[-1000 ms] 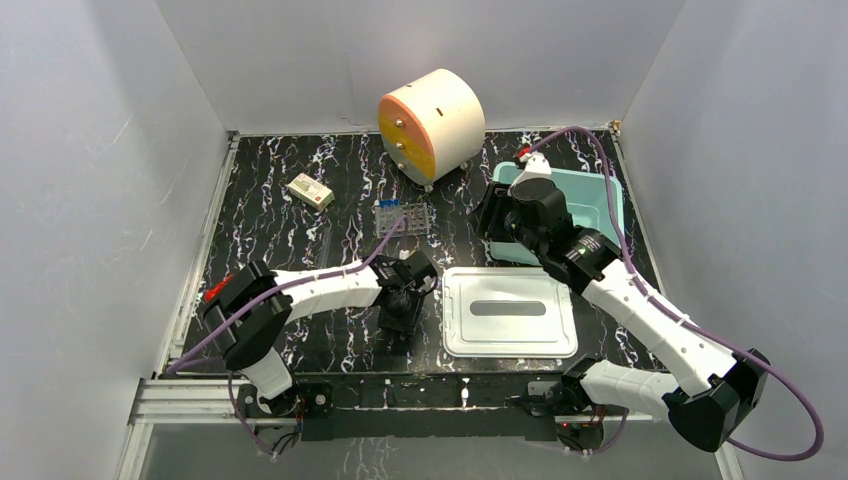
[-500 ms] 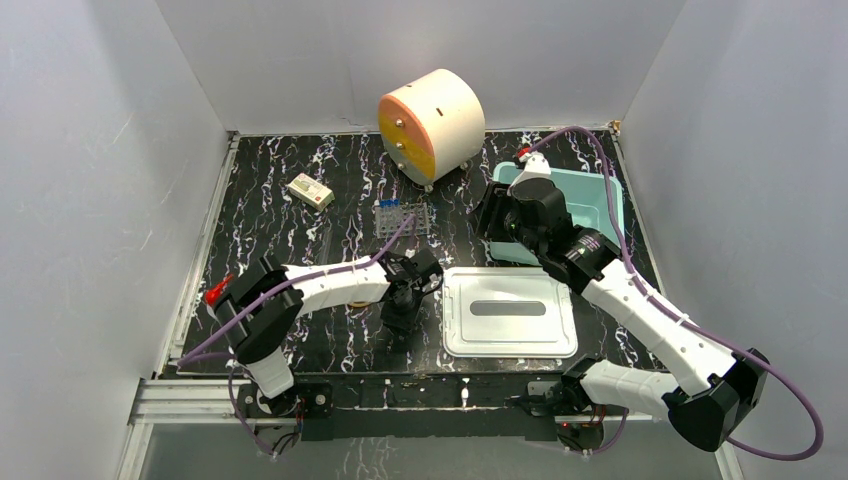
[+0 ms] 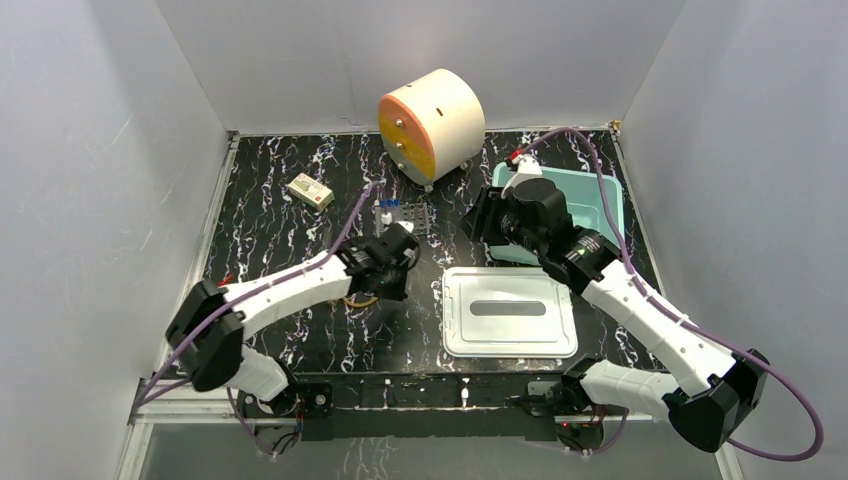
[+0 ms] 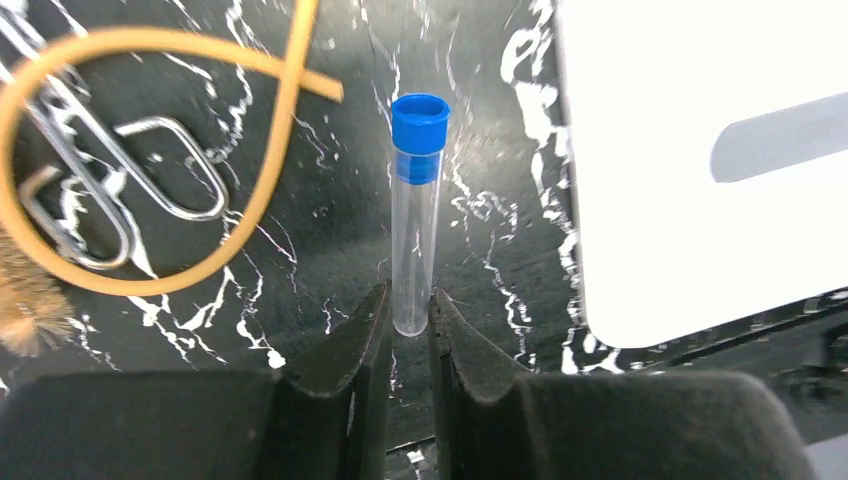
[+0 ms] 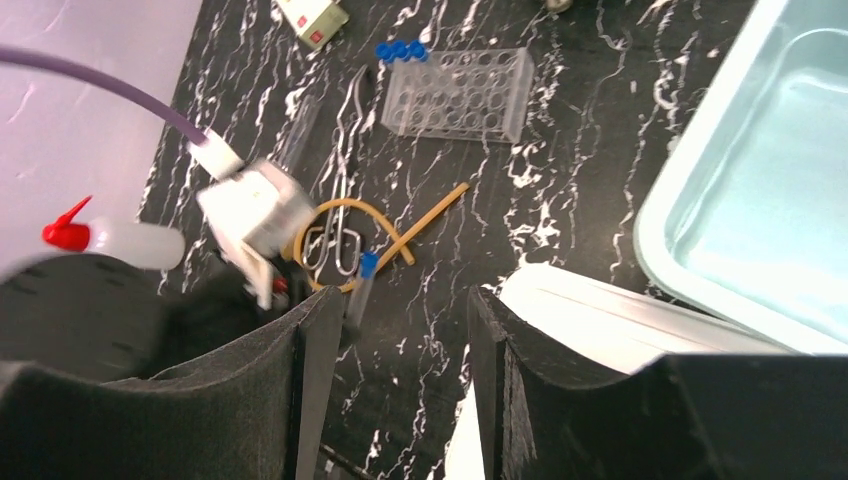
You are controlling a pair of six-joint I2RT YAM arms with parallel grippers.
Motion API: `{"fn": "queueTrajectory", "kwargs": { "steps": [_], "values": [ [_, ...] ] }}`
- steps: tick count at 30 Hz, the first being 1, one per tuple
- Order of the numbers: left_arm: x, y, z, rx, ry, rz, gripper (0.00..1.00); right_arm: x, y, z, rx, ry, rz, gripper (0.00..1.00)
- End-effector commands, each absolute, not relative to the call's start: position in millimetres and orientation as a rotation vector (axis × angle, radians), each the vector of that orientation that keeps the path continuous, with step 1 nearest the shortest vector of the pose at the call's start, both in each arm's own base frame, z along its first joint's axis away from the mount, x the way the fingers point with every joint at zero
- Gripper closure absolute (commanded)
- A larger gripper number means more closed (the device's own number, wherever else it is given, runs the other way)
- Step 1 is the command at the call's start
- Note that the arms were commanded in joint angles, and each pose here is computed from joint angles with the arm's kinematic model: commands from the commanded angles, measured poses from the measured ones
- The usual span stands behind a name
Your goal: Organize the chemistry lab equipment
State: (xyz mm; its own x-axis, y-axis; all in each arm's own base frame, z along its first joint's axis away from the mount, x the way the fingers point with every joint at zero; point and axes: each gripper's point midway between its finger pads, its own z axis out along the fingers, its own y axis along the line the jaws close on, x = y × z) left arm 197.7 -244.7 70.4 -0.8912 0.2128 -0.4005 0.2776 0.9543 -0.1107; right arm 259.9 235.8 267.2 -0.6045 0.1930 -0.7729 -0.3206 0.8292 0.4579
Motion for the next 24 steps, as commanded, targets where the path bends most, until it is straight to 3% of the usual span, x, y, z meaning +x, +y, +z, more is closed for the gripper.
{"fn": "queueTrajectory", "kwargs": {
  "steps": [1,11,24],
  "values": [
    [223.7,-247.2,125.7,0.27,2.501,-0.363,0.9,249.1,253.9,288.2,-0.166,2.029,0.89,0.42],
    [241.7,-272.1,192.2,0.38,2.268,-0.527,0.89,240.5,294.2,285.7,-0.248,2.063,1.115,0.39],
    [229.6,-280.3,204.6,0.498,2.221,-0.622,0.9,247.9,315.5,258.2,-0.24,2.191,1.157,0.36]
  ]
}}
